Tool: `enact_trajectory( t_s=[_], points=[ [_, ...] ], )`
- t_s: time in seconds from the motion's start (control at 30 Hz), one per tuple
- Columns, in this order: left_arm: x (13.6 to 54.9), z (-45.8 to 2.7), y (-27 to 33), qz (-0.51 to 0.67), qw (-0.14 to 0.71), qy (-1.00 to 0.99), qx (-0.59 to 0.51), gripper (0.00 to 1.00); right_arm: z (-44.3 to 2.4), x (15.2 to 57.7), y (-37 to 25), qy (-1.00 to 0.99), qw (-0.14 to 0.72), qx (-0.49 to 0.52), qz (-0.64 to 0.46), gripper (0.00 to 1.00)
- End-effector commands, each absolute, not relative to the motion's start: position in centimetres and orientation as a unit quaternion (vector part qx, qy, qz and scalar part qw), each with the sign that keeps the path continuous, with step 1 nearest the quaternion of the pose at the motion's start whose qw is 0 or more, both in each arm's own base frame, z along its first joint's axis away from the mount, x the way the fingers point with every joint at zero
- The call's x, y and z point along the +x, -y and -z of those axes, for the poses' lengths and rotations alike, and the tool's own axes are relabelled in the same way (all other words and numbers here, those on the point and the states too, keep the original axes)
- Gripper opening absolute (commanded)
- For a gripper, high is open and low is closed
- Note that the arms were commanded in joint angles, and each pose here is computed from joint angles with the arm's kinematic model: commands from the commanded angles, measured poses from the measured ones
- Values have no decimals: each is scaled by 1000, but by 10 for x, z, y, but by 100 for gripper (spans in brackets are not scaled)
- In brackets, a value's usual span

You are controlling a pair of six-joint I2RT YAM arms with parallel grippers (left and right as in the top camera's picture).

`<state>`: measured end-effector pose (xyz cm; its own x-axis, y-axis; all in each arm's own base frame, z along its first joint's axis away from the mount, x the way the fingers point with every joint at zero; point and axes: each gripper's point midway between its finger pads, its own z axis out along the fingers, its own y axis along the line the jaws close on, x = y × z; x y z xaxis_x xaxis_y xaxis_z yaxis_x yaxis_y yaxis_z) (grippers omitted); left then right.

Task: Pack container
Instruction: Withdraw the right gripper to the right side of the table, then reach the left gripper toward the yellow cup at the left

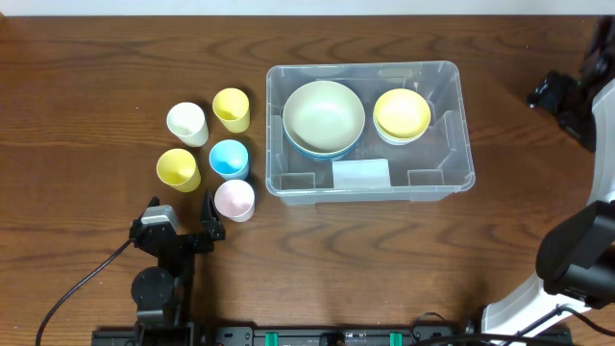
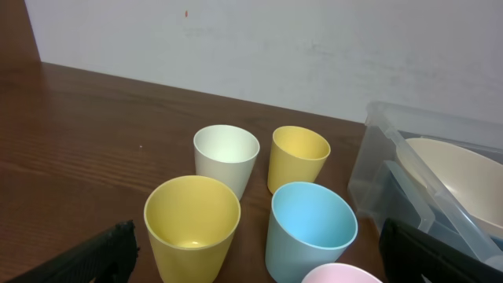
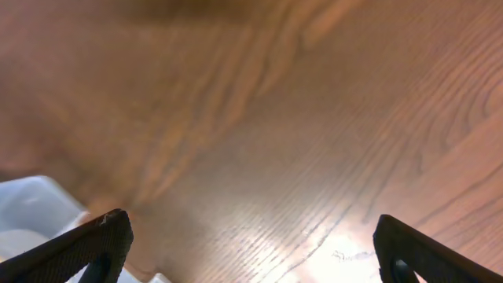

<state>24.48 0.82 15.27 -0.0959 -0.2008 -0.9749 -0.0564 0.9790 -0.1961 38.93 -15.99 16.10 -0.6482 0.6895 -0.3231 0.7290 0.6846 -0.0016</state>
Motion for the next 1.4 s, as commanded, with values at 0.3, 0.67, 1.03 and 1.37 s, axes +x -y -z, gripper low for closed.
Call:
enact_trajectory(
  t_s=[0.3, 0.67, 1.03, 1.37],
  points=[
    [244, -137, -13, 40, 649, -754, -95, 98, -104, 381, 156, -906, 126, 399, 62, 99],
    [244, -137, -13, 41, 650, -753, -95, 98, -100, 377, 154, -907, 117, 399, 63, 99],
    [242, -210, 17, 116, 734, -669, -31, 98, -100, 377, 154, -907, 117, 399, 63, 99],
    [261, -262, -16, 23, 629, -774, -73, 98, -100, 377, 154, -907, 117, 399, 63, 99]
  ],
)
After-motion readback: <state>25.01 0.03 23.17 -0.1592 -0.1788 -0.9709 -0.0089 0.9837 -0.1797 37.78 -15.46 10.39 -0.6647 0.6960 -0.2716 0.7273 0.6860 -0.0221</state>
